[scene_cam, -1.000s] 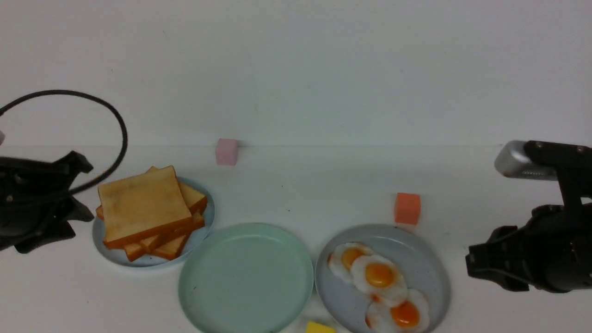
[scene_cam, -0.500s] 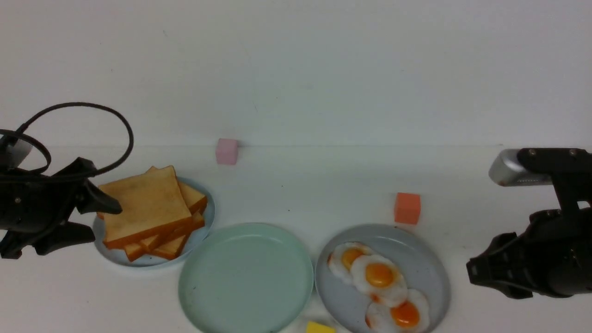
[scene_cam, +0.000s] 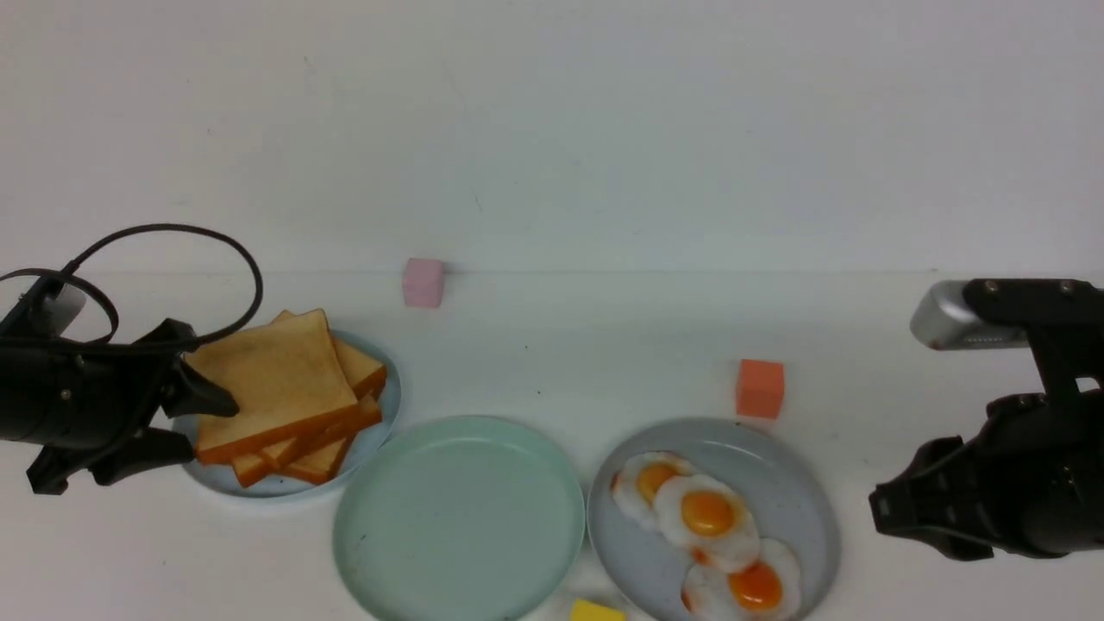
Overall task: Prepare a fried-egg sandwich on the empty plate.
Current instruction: Use the left arm to grab a slice of bread, then use the left arm to put a slice of bread into the empty plate in the middle, then use the right arm to grab a fried egg, then use the right arm to place the fried egg on the slice of bread in the middle, then use the left arm to grab a slice of bread
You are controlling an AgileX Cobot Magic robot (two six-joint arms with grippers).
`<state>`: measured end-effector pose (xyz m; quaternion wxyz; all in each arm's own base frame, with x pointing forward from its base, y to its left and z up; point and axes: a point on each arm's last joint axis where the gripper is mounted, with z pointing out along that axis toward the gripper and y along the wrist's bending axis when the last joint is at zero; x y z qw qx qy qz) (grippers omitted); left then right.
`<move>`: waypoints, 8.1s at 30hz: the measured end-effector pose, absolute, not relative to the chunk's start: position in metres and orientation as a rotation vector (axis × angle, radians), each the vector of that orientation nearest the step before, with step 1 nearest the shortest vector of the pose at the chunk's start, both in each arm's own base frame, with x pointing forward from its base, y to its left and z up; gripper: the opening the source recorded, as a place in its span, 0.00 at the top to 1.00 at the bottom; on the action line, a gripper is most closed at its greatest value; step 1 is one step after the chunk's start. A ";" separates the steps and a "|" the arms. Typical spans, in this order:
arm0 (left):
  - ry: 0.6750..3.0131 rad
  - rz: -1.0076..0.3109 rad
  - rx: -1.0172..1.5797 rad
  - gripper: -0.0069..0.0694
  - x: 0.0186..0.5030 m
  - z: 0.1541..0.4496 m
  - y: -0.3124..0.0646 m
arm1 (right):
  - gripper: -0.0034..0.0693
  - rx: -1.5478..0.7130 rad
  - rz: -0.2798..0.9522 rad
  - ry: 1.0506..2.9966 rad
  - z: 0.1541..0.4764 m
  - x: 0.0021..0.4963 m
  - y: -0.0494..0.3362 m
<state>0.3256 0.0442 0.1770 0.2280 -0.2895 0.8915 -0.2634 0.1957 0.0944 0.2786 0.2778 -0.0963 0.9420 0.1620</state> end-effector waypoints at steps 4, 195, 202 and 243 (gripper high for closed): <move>2.442 -0.737 -0.775 0.52 0.327 0.177 0.044 | 0.62 -0.258 0.435 2.529 0.279 0.196 0.094; 2.571 -0.316 -0.166 0.93 0.259 0.266 -0.062 | 0.77 -0.963 0.700 2.490 0.369 0.301 0.197; 2.446 -0.715 -0.898 0.92 0.297 0.243 0.010 | 0.97 -0.922 0.674 2.461 0.346 0.250 0.171; 2.366 -0.705 -0.986 0.88 0.348 0.156 0.035 | 0.63 -0.903 0.725 2.573 0.308 0.217 0.157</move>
